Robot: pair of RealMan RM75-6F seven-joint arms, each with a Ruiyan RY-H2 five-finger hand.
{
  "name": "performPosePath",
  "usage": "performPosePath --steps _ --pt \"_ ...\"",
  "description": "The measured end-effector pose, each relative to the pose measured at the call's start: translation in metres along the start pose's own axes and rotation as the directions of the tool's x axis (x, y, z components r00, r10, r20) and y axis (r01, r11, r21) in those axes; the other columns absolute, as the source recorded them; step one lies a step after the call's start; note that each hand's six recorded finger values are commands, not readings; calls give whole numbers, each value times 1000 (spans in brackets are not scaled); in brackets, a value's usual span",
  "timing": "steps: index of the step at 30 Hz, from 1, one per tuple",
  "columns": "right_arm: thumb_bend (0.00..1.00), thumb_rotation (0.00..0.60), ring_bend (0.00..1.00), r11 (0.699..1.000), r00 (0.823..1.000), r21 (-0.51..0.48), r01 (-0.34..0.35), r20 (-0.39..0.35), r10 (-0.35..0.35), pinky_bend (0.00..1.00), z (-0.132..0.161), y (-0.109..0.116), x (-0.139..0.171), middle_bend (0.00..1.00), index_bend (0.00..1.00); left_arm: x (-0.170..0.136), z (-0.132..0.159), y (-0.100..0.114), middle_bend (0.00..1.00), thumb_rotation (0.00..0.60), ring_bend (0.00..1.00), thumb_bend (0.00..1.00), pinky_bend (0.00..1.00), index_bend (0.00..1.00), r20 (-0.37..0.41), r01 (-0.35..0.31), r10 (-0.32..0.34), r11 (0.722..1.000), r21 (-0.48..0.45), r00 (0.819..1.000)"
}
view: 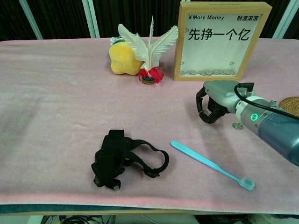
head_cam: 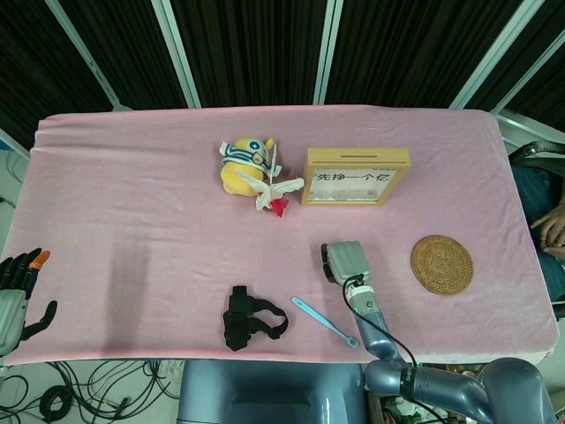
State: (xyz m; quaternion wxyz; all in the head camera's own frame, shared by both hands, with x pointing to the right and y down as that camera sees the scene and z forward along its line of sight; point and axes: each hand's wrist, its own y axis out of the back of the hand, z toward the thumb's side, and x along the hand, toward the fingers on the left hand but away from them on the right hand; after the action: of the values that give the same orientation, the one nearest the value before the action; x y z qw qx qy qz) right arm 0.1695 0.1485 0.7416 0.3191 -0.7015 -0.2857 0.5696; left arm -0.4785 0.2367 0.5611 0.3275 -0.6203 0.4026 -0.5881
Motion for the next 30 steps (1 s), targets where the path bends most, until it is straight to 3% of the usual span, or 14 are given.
performPosePath --steps 6,12,18,30 --pt "434 600 1000 1000 1000 -9 14 -16 -15 1000 3 9 1 992 657 0 0 0 26 600 0 407 0 28 -2 0 0 1000 -1 1000" --pt "434 600 1000 999 998 -12 38 -43 -38 1000 7 31 9 992 674 1 0 0 26 600 0 407 0 28 -4 1 -1 1000 -4 1000" --pt "434 600 1000 998 997 -12 59 -55 -60 1000 9 73 19 992 674 2 -1 0 26 600 0 407 0 28 -9 4 -4 1000 -10 1000" --pt "434 600 1000 993 993 44 108 35 -109 1000 -10 177 13 991 676 3 -3 -2 26 600 0 407 0 28 -21 22 -23 1000 -19 1000"
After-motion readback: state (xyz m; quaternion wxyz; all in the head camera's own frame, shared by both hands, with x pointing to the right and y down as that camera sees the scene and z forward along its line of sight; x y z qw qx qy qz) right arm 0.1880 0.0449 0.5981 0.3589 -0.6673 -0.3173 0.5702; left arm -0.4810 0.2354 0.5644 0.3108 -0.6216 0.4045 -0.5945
